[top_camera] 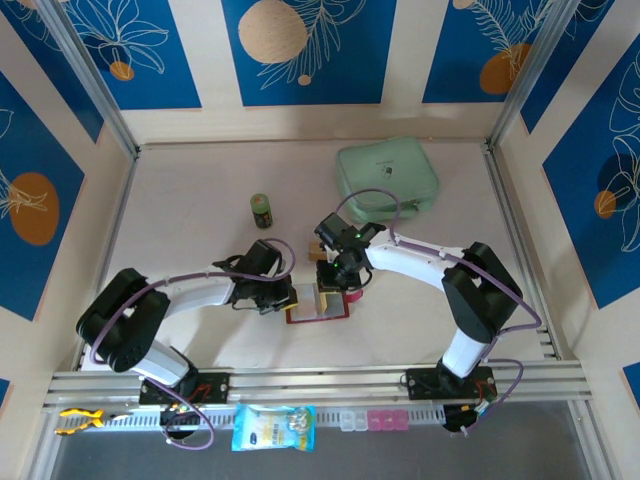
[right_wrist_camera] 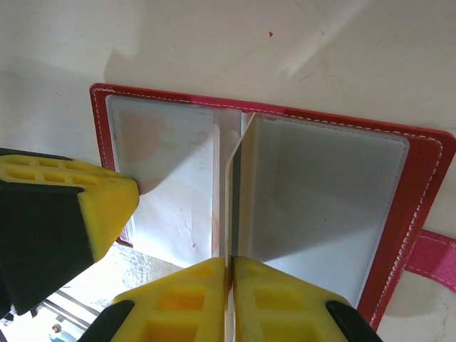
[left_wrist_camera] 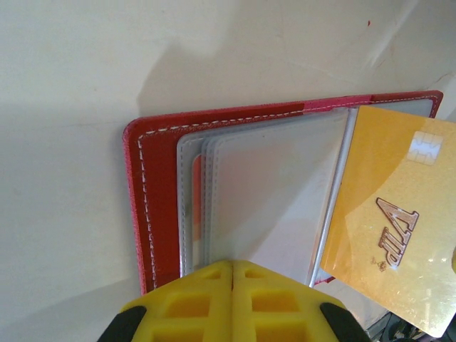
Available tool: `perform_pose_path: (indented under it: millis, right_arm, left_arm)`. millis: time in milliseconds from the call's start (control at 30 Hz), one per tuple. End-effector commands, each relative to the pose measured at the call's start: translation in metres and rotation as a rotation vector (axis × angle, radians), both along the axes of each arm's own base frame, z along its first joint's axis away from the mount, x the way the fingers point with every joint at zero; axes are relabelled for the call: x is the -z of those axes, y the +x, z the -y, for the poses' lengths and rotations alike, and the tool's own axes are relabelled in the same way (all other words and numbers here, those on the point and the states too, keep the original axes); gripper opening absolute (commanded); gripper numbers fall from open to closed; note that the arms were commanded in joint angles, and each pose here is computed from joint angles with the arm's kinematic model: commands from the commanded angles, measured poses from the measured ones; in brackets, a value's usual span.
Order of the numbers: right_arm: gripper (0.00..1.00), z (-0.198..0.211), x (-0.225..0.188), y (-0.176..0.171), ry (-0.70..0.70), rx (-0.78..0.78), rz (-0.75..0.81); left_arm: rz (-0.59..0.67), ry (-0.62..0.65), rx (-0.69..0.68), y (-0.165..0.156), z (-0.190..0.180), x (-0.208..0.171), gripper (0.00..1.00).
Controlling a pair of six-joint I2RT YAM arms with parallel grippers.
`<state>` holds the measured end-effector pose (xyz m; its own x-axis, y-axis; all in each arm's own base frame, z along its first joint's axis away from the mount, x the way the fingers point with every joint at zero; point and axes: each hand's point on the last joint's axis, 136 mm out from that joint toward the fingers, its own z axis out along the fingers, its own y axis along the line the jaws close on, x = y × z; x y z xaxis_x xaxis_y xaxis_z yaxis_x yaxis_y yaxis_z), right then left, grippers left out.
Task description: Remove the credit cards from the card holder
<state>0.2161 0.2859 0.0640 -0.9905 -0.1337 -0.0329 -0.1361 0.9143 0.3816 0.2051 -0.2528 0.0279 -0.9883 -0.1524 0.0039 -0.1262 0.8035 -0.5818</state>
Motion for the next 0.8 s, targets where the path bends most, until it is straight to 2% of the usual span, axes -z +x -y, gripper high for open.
perform_pose_path:
  millis: [0,233,400,600,767]
  right_arm:
    - [0.11,0.004,0.011,-0.010,-0.031,-0.003,-0.042]
    - [0.11,0.003,0.012,-0.009,-0.032,-0.004,-0.044]
    - [0.07,0.004,0.005,-0.008,-0.026,-0.004,-0.024]
    - [0.02,0.009,-0.018,-0.001,-0.009,-0.014,0.048]
    - [0.00,0.015,-0.043,0.012,0.020,-0.101,0.142]
  left_arm:
    - [-0.012,0.038,0.018,-0.009,-0.008,0.007,0.00]
    - [-0.014,0.040,0.017,-0.010,-0.008,0.007,0.00]
    - [-0.010,0.038,0.016,-0.009,-0.008,0.006,0.00]
    - [-0.006,0.039,0.023,-0.007,-0.007,0.003,0.00]
    - [0.001,0.042,0.025,-0.005,-0.007,0.000,0.00]
